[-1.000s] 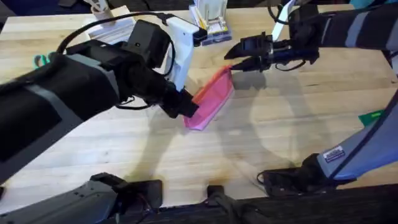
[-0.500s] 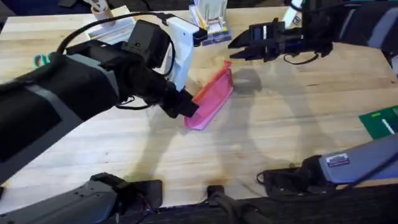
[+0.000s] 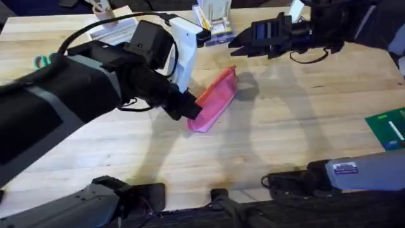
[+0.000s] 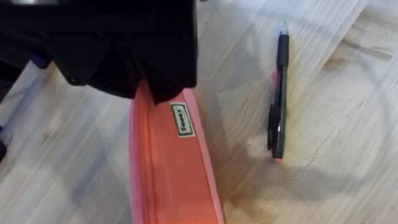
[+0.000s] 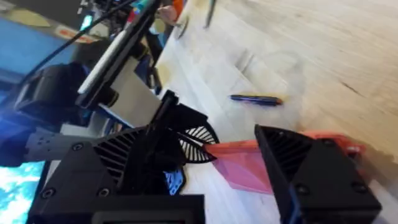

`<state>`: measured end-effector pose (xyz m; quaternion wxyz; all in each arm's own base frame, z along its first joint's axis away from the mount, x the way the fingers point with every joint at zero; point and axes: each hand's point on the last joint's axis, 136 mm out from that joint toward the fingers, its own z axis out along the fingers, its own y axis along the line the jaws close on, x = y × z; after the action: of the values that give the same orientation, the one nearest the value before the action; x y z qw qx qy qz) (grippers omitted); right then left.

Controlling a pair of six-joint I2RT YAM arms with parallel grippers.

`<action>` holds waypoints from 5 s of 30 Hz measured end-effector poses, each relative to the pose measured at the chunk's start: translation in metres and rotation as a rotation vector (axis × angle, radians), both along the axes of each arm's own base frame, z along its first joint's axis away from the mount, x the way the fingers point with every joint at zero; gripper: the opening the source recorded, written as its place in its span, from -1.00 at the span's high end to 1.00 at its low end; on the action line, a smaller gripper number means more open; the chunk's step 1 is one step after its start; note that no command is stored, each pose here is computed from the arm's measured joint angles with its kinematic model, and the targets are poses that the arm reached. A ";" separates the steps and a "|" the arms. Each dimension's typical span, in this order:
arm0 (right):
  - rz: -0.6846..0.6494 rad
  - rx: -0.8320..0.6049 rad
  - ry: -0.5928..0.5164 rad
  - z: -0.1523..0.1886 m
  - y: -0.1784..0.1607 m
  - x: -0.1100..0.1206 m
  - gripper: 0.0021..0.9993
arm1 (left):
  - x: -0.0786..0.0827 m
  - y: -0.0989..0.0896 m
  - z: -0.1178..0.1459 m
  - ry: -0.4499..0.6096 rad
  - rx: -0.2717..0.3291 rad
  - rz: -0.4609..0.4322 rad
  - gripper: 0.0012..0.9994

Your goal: Unzip the bag, pick up the pens from the table one at a time and place them inside, then zip the bag closed.

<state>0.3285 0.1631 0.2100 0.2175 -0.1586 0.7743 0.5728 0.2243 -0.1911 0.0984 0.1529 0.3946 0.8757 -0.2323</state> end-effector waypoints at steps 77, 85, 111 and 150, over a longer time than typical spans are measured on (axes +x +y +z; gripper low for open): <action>-0.958 -0.590 0.480 -0.085 -0.015 0.030 -0.93 | 0.000 0.000 0.000 -0.002 -0.001 0.000 0.92; -0.957 -0.619 0.505 -0.110 -0.011 0.039 -0.63 | 0.000 0.000 0.000 -0.002 -0.001 0.000 0.92; -0.923 -0.684 0.421 -0.110 -0.014 0.040 0.95 | 0.001 0.000 0.000 -0.004 0.001 0.001 0.92; -0.472 -0.662 0.203 -0.075 0.099 -0.035 0.94 | -0.001 0.003 -0.002 0.006 0.018 0.004 0.92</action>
<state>0.2937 0.2622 0.1351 0.2025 0.0189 0.9492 0.2402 0.2229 -0.1880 0.0963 0.1471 0.3933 0.8791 -0.2254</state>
